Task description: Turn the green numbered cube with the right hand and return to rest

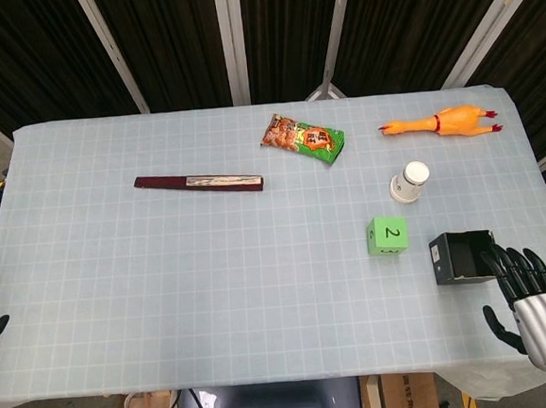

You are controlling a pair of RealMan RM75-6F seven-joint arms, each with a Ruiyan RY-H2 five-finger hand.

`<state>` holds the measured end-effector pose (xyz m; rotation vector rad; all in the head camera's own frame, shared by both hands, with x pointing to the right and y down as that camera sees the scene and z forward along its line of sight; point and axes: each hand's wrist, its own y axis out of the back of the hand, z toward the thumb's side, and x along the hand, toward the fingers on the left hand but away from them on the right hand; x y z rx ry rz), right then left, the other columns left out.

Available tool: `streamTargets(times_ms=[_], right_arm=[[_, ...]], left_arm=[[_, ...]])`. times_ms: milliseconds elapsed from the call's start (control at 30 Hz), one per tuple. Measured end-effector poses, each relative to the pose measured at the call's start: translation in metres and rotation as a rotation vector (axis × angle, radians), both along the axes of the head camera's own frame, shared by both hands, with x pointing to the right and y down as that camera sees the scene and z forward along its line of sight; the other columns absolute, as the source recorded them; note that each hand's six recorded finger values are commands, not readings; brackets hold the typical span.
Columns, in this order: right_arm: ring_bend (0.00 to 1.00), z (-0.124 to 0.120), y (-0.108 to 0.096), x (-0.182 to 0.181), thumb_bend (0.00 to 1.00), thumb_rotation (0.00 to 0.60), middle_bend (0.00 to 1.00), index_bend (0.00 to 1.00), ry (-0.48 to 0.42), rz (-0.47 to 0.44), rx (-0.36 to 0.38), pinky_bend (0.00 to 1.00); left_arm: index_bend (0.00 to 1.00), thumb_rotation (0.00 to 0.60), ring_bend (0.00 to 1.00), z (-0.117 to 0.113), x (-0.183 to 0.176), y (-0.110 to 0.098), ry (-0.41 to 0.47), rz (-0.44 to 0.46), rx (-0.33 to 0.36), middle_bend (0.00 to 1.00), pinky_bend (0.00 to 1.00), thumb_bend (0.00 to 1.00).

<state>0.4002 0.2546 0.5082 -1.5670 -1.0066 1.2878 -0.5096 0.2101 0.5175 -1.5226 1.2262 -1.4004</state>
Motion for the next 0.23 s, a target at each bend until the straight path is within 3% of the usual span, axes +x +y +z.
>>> streamTargets(times_ms=[233], right_arm=[[0.07, 0.003, -0.0013, 0.0021, 0.41, 0.6, 0.05, 0.05, 0.063, 0.057, 0.014, 0.06]], left_arm=[[0.0, 0.6, 0.0, 0.0033, -0.0004, -0.0016, 0.01, 0.006, -0.013, 0.0, 0.01, 0.27]])
